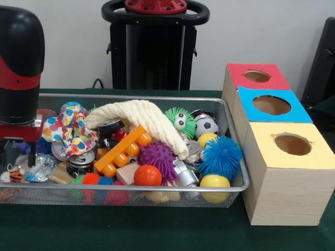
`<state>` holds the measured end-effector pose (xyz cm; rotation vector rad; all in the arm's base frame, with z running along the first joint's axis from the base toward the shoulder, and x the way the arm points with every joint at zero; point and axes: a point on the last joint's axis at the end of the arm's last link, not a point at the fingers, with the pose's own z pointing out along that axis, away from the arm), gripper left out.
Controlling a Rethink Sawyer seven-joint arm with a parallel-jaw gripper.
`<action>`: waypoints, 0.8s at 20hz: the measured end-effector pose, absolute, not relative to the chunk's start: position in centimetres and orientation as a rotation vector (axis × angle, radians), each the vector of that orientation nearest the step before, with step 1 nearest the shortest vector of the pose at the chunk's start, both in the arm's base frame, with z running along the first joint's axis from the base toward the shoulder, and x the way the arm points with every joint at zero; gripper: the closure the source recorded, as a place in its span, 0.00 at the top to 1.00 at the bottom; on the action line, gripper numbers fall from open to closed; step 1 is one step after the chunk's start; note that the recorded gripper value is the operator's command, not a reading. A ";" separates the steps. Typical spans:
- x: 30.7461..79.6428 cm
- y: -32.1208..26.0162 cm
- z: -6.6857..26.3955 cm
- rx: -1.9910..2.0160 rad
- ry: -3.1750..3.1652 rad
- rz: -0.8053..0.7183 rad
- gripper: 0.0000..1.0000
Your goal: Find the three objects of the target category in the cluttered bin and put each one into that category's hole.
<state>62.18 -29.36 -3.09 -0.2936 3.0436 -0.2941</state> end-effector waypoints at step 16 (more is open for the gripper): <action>62.0 -26.8 -4.1 -0.272 3.102 -0.099 1.00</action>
